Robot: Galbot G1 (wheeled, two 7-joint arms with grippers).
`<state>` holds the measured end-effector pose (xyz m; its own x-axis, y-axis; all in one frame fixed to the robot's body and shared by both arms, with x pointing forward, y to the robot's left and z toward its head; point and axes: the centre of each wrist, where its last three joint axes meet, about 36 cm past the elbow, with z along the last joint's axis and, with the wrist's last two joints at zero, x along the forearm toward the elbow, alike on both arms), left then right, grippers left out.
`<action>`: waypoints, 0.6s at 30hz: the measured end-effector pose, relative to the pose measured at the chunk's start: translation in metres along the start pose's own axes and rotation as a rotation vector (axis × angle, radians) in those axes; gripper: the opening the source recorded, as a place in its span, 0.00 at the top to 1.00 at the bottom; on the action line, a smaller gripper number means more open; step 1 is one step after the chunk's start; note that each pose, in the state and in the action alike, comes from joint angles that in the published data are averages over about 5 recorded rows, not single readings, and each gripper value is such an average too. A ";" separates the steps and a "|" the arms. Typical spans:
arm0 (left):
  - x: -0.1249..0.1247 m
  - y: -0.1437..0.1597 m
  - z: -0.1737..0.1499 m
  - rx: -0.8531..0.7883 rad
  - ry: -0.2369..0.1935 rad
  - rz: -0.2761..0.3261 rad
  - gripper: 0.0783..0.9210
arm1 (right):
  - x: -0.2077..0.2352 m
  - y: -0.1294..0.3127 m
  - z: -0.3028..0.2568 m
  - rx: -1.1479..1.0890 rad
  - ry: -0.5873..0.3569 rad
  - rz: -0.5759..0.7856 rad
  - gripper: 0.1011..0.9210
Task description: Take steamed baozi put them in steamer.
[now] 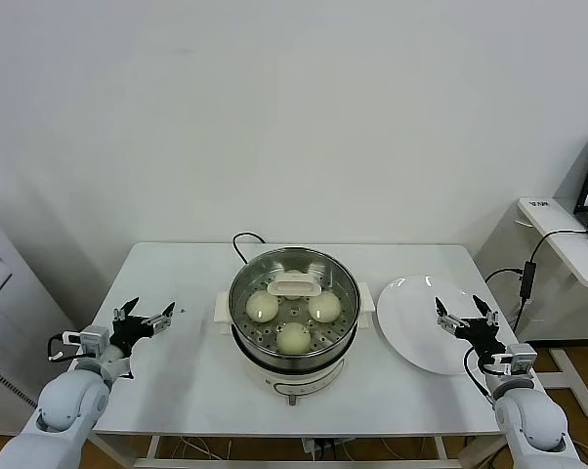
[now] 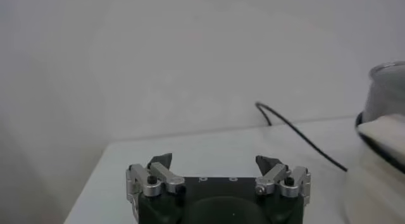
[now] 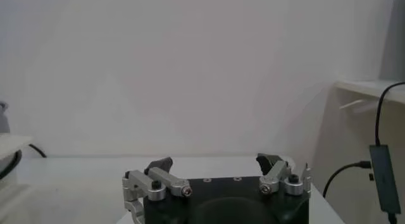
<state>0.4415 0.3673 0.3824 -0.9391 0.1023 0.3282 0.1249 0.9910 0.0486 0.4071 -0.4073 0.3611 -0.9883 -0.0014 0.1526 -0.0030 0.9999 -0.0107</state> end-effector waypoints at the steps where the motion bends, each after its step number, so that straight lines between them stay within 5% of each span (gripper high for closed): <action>1: 0.000 0.001 0.001 0.004 0.003 -0.001 0.12 | 0.000 0.000 0.000 0.002 0.003 0.000 0.12; 18: 0.003 0.004 -0.001 0.053 0.007 -0.004 0.12 | 0.001 0.001 0.004 0.020 0.037 -0.011 0.12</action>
